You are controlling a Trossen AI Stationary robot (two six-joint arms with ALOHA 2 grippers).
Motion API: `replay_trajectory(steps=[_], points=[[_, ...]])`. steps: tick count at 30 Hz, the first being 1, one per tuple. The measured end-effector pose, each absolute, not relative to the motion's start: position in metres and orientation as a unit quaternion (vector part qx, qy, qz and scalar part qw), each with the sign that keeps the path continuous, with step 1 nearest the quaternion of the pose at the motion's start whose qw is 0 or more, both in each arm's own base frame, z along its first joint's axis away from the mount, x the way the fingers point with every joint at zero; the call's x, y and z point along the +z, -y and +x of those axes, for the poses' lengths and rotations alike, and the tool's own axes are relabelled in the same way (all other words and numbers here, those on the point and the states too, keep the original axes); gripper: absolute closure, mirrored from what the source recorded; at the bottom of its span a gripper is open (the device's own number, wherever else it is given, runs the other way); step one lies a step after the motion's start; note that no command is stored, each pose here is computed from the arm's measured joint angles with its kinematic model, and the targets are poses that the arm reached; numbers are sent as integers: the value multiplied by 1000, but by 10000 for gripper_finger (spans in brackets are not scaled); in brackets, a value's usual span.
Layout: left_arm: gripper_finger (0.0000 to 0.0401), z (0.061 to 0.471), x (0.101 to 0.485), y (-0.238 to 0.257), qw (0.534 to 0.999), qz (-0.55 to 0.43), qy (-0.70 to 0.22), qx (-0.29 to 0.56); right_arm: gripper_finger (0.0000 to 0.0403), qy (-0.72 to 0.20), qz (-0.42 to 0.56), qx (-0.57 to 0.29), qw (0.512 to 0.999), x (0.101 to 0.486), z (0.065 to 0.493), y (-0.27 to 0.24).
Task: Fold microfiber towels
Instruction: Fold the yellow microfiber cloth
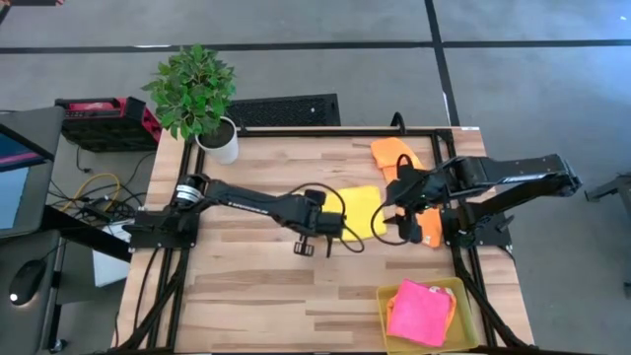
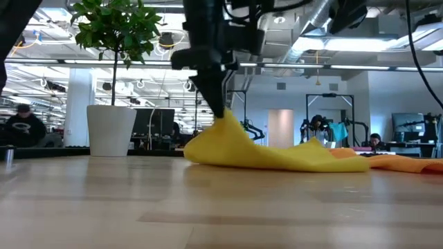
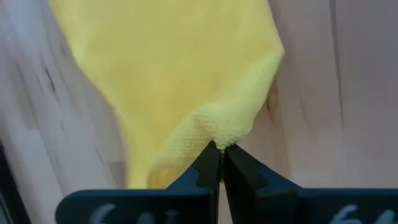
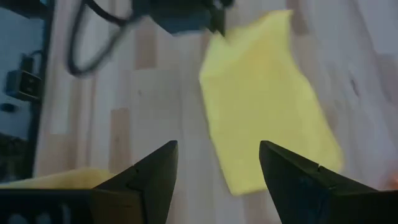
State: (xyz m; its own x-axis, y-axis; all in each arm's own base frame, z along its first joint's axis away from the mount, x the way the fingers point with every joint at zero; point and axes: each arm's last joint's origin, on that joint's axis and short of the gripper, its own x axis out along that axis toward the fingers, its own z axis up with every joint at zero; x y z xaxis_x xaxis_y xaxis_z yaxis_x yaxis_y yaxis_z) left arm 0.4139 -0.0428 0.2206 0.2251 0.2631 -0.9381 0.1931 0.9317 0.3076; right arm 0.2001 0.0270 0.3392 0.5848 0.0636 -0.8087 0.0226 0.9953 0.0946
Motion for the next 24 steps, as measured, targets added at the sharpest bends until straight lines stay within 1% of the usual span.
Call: replay_trajectory(steps=[3,5,7,17,24], points=[[401,424,223,36,779,181,-600,12,154,-447,49,-7,893,344,191,-21],[401,428,223,31,779,178,-601,16,154,-447,53,-17,893,347,184,-16],[401,438,226,27,791,179,-585,18,154,-437,58,-25,897,350,180,-12],[401,483,212,23,791,224,-569,-20,154,-455,75,-64,885,351,162,3],[401,514,222,14,806,256,-533,-27,154,-449,75,-65,888,355,153,4]])
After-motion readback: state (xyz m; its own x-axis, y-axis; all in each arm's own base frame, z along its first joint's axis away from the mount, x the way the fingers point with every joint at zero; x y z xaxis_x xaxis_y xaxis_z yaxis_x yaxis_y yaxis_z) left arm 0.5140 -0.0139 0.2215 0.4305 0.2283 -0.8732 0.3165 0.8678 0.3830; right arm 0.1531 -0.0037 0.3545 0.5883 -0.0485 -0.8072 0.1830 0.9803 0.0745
